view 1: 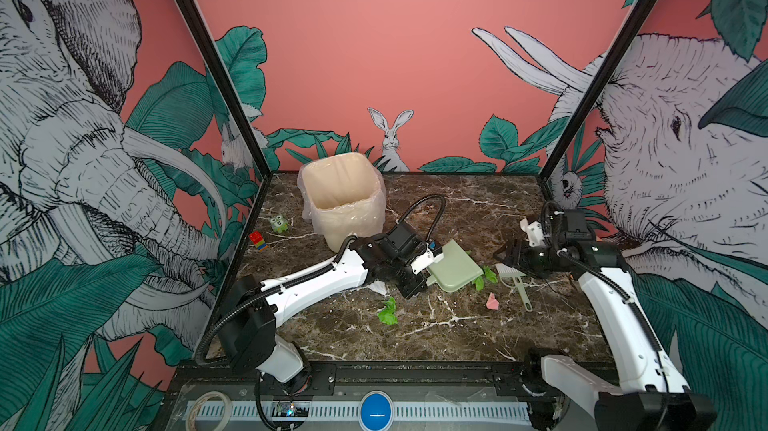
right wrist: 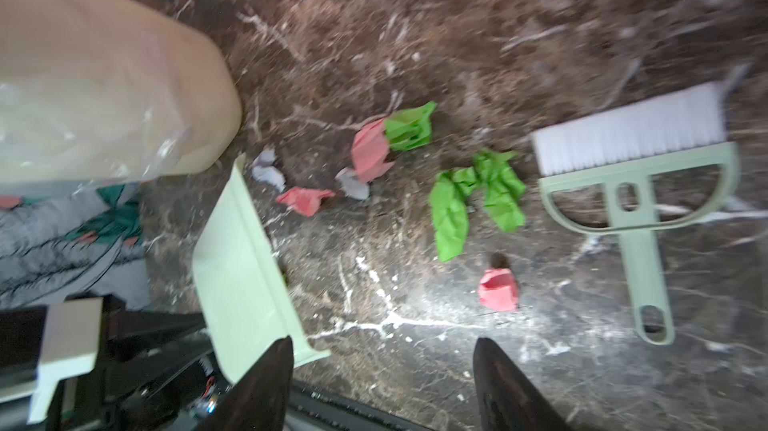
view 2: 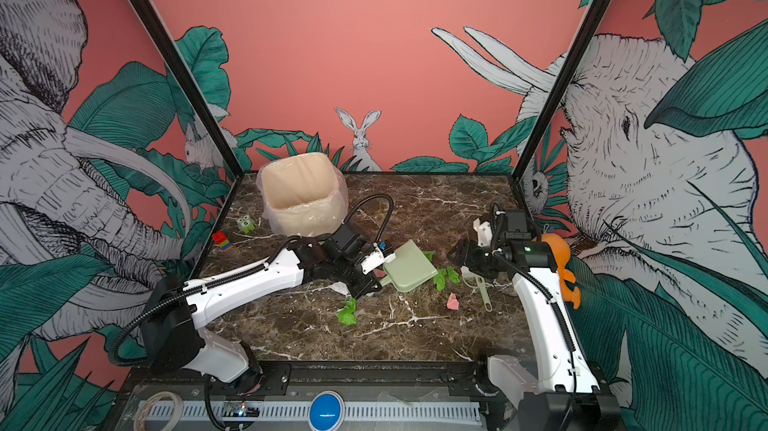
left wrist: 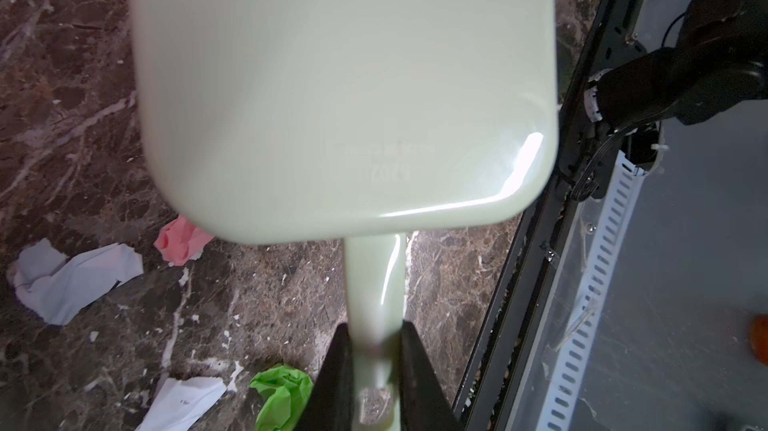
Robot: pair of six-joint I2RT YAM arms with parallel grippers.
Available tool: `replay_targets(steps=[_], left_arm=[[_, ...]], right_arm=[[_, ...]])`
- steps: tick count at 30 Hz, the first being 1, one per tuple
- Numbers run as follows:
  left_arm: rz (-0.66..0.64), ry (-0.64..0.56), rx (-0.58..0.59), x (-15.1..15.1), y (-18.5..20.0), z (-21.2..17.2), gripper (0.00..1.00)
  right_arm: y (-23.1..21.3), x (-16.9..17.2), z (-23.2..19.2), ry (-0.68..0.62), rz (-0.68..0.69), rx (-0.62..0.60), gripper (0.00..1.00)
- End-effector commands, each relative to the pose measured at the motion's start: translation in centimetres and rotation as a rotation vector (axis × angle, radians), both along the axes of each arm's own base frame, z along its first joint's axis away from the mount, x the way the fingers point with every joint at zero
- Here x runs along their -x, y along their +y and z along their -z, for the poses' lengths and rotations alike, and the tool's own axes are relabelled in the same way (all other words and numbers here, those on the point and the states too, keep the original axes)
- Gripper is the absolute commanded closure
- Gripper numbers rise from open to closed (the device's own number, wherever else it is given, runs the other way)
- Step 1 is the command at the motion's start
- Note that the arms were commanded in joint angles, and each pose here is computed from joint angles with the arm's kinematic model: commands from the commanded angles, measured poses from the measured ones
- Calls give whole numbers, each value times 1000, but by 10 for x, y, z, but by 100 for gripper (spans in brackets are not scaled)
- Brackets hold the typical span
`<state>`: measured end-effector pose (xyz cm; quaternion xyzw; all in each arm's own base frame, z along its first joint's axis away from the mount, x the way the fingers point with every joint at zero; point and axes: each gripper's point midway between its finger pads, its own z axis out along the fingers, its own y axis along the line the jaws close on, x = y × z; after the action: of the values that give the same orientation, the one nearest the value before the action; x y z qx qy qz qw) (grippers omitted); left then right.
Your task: Sweep away the paper scraps from the table
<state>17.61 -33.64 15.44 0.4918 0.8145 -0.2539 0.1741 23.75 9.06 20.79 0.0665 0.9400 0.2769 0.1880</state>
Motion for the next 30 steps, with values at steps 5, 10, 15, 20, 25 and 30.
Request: replay_targets(steps=[5,10,15,20,25,30], left_arm=[[34,-92,5,-5,7,-19,92],[53,-50,42,1,0,-21,92],[54,8,73,9,-4,-19,92],[27,129,119,14,-11,-11,92],[21,214,158,17,-22,-18,93],[52,303,105,26,-12,-9,93]], right_arm=[[55,7,-15,37,-114,-184,32],[70,6,2,70,-132,-189,32],[58,9,20,74,-96,-111,32],[43,2,3,-73,-24,-61,30],[14,9,-21,-195,-39,135,28],[12,26,-35,-283,-289,313,27]])
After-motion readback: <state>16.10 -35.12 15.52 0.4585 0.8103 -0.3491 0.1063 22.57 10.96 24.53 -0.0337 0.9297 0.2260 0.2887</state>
